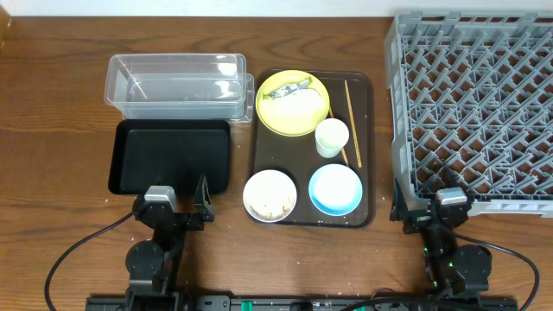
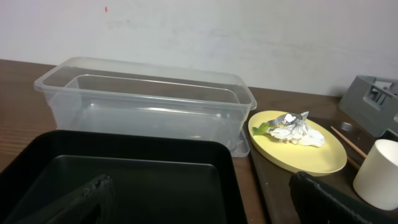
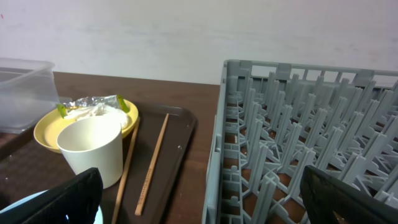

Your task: Sort waste into correct bins and load items into the dishwasher rack

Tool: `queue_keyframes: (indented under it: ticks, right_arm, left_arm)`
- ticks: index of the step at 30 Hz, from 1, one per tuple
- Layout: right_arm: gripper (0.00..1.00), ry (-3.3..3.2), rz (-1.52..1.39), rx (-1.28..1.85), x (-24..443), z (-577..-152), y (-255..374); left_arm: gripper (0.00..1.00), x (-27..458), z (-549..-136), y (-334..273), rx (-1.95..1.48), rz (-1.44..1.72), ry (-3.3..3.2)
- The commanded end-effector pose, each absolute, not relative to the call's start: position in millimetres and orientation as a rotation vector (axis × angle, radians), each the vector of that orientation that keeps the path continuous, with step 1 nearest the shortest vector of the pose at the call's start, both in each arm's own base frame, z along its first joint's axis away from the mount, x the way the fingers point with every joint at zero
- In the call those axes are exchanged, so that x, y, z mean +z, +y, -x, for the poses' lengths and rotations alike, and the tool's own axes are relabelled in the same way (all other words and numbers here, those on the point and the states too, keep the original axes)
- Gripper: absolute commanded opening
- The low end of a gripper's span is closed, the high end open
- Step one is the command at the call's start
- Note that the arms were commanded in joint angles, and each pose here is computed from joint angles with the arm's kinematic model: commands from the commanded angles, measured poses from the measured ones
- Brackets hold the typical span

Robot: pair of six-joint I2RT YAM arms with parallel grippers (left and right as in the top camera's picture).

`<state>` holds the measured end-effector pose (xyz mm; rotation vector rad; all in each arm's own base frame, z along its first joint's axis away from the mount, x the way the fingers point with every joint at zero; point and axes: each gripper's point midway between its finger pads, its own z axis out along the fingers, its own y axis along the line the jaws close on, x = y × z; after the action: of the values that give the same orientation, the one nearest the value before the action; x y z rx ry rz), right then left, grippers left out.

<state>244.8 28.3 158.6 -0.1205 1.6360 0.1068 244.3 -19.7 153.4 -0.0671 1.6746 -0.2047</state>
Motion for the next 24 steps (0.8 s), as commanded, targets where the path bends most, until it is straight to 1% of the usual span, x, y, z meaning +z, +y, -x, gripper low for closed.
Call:
queue_keyframes:
  ticks: [1, 8, 20, 24]
  right_arm:
    - [0.99, 1.632, 0.112, 0.119, 159.2, -244.5, 29.4]
    - [0.99, 1.624, 0.106, 0.11, 161.3, -244.8, 27.9]
    - [0.99, 1.576, 0.127, 0.09, 172.9, -245.1, 28.0]
    - [0.99, 1.547, 0.13, 0.093, 187.2, -243.1, 28.8]
  left_arm:
    - [0.92, 138.8, -243.3, -20.8, -0.204, 0.056, 1.72]
    - [0.92, 141.3, -243.6, -20.9, -0.205, 0.056, 1.71]
    - [0.92, 165.7, -244.7, -21.8, -0.212, 0.045, 1.623]
    - [0.92, 186.7, -242.6, -21.5, -0.211, 0.042, 1.586]
